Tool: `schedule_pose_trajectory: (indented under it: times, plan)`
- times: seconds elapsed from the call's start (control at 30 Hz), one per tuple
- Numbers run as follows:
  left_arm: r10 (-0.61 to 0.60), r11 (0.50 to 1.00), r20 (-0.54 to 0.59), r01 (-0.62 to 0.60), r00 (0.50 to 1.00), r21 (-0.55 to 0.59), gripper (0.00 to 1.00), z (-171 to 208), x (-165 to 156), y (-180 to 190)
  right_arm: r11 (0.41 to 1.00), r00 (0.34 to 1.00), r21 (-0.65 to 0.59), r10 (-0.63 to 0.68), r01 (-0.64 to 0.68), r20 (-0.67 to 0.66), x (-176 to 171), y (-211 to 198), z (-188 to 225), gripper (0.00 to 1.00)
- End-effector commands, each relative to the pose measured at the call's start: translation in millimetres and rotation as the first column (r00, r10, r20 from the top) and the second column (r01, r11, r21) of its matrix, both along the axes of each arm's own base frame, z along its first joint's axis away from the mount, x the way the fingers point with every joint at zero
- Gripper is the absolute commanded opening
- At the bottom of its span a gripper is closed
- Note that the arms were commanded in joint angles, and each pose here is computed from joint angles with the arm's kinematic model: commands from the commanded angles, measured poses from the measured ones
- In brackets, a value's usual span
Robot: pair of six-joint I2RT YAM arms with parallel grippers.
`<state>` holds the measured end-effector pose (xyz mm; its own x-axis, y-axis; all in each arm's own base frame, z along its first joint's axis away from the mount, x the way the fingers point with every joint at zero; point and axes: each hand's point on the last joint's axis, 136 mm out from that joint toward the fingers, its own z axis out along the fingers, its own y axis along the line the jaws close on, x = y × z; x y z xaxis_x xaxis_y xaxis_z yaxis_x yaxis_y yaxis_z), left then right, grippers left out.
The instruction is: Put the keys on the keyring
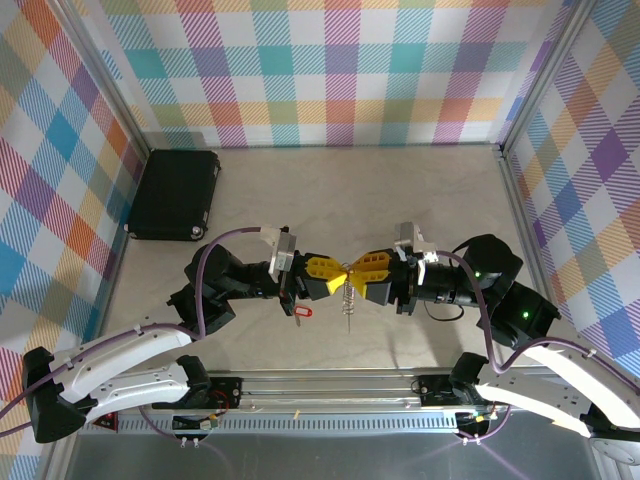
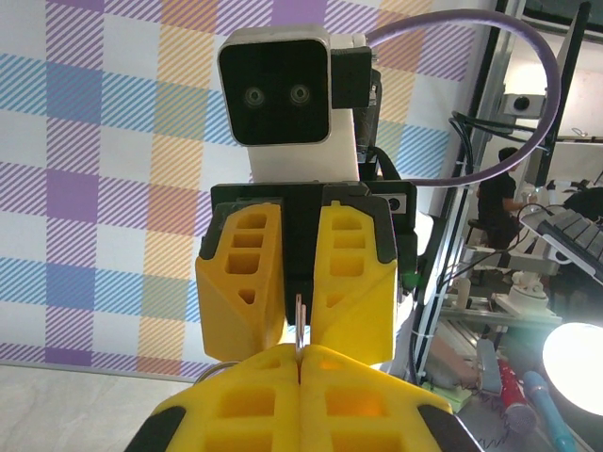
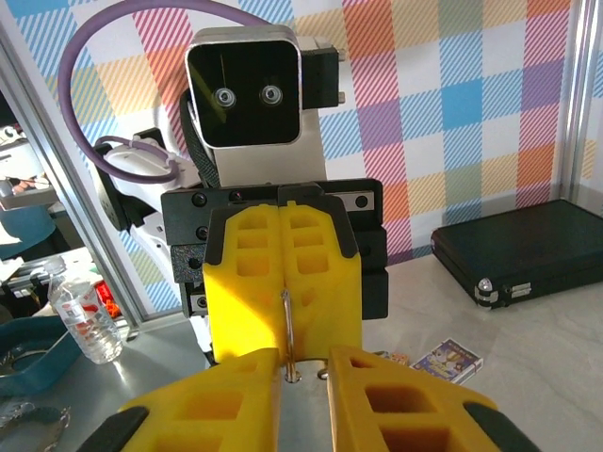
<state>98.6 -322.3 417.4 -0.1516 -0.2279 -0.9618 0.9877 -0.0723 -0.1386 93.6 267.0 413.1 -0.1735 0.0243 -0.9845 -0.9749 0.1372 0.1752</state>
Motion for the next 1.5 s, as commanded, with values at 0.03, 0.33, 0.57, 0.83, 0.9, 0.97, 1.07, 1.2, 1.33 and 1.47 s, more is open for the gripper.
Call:
schedule_pose_trajectory:
  times: [0.03,0.33,0.57,0.83,0.9,0.97,1.07,1.2,1.33,1.47]
  plan:
    - [-0.050,0.999,0.026,0.051,0.998,-0.020,0.00,5.6,-9.6,-1.5,0.999,0.999,0.034,0.037,-0.038,0.024,-4.3,4.7,8.4,0.14]
    - [-0.067,0.998,0.025,0.067,0.997,0.005,0.00,4.4,-11.1,-3.8,0.999,0.999,0.022,0.028,-0.029,0.044,-3.7,3.1,6.3,0.00]
    - [0.021,0.989,0.051,-0.028,0.998,0.146,0.26,-8.3,-4.8,4.3,0.996,0.996,-0.090,0.010,-0.002,0.084,-3.0,-3.0,-7.0,0.00]
    - [0.094,0.909,0.155,-0.149,0.983,0.390,0.35,-27.7,-1.0,27.7,0.947,0.994,-0.321,0.033,0.002,0.105,0.6,-6.5,-35.8,0.00]
    - [0.088,0.891,0.163,-0.151,0.983,0.428,0.37,-29.8,-0.7,29.0,0.939,0.993,-0.344,0.040,-0.001,0.107,0.9,-6.6,-36.9,0.00]
    - [0.077,0.879,0.167,-0.146,0.983,0.454,0.37,-32.4,-0.7,28.7,0.937,0.992,-0.349,0.054,-0.011,0.112,-0.9,-6.6,-35.6,0.00]
    - [0.058,0.882,0.162,-0.127,0.985,0.454,0.37,-33.2,-2.5,26.2,0.936,0.991,-0.352,0.068,-0.025,0.112,-2.7,-5.6,-34.6,0.00]
    - [0.052,0.881,0.157,-0.119,0.986,0.457,0.36,-39.1,-0.6,21.4,0.931,0.990,-0.360,0.096,-0.054,0.099,-5.2,-2.4,-37.4,0.00]
    - [0.048,0.887,0.145,-0.109,0.988,0.450,0.35,-43.3,1.4,15.8,0.926,0.989,-0.368,0.120,-0.081,0.085,-7.1,1.5,-39.7,0.00]
    - [0.049,0.891,0.141,-0.107,0.989,0.441,0.34,-44.2,3.3,12.3,0.924,0.988,-0.372,0.130,-0.092,0.079,-8.3,2.4,-41.3,0.00]
